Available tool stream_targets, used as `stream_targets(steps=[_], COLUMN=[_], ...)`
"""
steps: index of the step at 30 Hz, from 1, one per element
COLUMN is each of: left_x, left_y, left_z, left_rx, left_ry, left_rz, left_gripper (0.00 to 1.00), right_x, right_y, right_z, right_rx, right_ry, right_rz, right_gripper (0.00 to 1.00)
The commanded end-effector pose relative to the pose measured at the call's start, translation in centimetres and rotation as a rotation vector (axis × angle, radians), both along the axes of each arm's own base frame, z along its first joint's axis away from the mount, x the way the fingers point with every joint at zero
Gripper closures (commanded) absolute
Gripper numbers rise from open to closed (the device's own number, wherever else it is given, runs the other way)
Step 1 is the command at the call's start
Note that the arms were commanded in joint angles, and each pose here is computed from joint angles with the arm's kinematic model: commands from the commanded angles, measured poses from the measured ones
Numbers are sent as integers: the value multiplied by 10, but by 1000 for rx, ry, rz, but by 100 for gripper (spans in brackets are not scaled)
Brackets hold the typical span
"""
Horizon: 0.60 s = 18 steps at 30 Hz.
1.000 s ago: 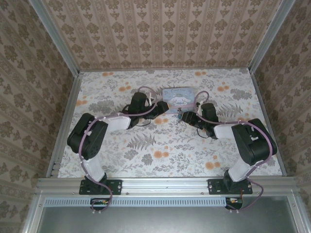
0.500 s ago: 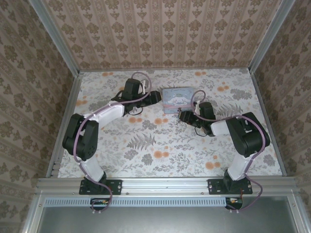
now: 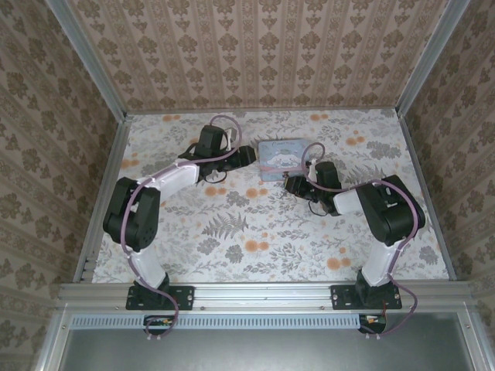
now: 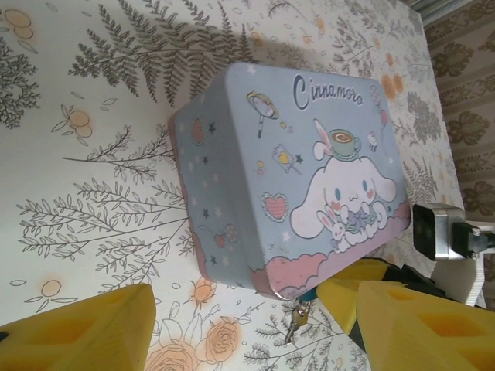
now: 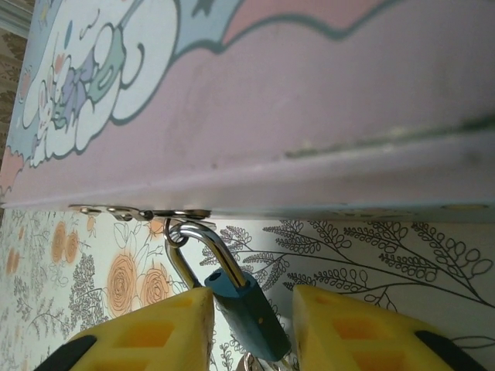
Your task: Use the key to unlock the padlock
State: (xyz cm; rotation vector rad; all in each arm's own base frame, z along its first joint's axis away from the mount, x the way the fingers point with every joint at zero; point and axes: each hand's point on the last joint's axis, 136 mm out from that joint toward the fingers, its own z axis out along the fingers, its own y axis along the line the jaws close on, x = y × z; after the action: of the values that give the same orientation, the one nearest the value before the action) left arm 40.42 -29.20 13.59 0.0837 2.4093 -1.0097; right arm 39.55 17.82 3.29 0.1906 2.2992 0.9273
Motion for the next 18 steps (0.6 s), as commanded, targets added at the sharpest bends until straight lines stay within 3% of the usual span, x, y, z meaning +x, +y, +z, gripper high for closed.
stream_targets(steps=[1,12,18], left_x=[10,17,16], left_y=[-2,4,-4], left_z=[9,9,14], left_rx=[-18,32,193], left_ry=[-21,-47,-117], left_rz=[4,18,-26], left_gripper=[30,30,30], right_x=[-3,-5,-10], right_y=[10,5,-3], right_z=[-11,-11,-11], right_rx=[8,8,6], right_ry=[27,30,37], right_rz=[31,1,-23], right_gripper=[68,100,100])
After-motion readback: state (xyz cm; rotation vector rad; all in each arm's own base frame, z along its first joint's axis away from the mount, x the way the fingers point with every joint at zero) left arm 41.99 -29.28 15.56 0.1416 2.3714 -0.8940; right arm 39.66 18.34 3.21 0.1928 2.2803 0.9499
